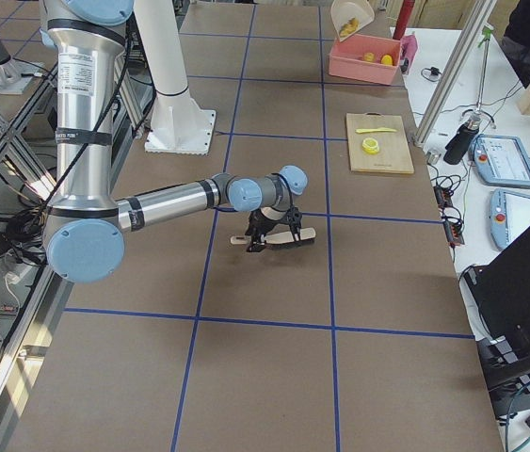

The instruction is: Sweep and dump trash into bin

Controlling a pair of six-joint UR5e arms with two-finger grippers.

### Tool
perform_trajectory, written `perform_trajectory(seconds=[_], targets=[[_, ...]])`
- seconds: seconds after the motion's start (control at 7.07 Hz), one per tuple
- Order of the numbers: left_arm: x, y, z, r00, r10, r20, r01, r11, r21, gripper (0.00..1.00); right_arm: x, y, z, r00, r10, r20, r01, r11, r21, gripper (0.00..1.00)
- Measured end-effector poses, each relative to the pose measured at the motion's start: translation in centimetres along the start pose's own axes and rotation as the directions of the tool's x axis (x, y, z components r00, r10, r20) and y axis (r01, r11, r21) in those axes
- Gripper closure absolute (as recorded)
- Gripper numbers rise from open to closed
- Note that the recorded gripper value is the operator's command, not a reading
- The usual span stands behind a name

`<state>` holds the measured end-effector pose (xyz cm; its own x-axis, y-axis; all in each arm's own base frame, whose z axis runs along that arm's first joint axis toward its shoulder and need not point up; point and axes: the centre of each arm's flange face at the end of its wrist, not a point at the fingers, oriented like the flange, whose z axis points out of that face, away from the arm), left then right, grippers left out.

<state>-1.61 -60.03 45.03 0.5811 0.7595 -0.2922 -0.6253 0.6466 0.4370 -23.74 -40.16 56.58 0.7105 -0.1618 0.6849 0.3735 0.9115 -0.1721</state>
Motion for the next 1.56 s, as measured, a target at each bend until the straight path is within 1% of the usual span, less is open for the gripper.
perform_trajectory(seconds=[0.14,0.28,0.42,0.57,0.71,0.85,0.99,1.13,1.27,1.41,1.56], targets=[[-0.4,0.2,0.5,1.000,0.003,-0.015,-0.003,0.999,-0.041,1.00,-0.2,0.0,-0.2,1.000,-0.004,0.002,0.004,1.000,0.005,0.00],[-0.9,-0.2,0.3,0.999,0.002,-0.032,-0.004,0.997,-0.073,1.00,-0.4,0.0,-0.9,1.000,-0.012,0.007,0.011,1.000,0.023,0.00],[-1.9,-1.5,-0.3,0.999,0.001,-0.051,-0.006,0.995,-0.098,1.00,-0.1,-0.2,-1.9,1.000,-0.015,0.015,0.014,0.998,0.056,0.00],[-3.0,-3.0,-0.9,0.998,-0.011,-0.069,0.002,0.992,-0.127,1.00,0.4,-0.6,-3.4,1.000,-0.012,0.026,0.010,0.996,0.094,0.00],[-3.9,-4.6,-1.3,0.996,-0.018,-0.083,0.004,0.985,-0.170,1.00,0.1,-1.4,-5.3,0.999,-0.006,0.043,0.000,0.991,0.133,0.00],[-4.7,-6.8,-1.5,0.995,0.003,-0.098,-0.025,0.973,-0.230,1.00,-0.7,-2.2,-7.1,0.998,0.013,0.067,-0.024,0.986,0.164,0.00],[-5.4,-9.2,-1.8,0.993,0.032,-0.116,-0.063,0.958,-0.280,1.00,-1.7,-2.8,-8.6,0.995,0.040,0.092,-0.056,0.981,0.184,0.00],[-5.7,-10.6,-2.5,0.992,0.054,-0.116,-0.085,0.954,-0.289,1.00,-2.2,-3.3,-9.9,0.992,0.067,0.108,-0.089,0.975,0.205,0.00],[-6.0,-10.8,-4.4,0.993,0.075,-0.091,-0.095,0.963,-0.251,1.00,-1.7,-3.5,-11.4,0.987,0.108,0.121,-0.134,0.964,0.232,0.00],[-6.1,-11.0,-7.1,0.994,0.104,-0.044,-0.110,0.980,-0.166,1.00,0.2,-3.4,-13.4,0.978,0.160,0.131,-0.191,0.944,0.269,0.00],[-5.1,-12.4,-8.8,0.987,0.160,0.009,-0.159,0.986,-0.048,1.00,2.9,-3.1,-15.5,0.967,0.213,0.138,-0.247,0.917,0.313,0.00]])
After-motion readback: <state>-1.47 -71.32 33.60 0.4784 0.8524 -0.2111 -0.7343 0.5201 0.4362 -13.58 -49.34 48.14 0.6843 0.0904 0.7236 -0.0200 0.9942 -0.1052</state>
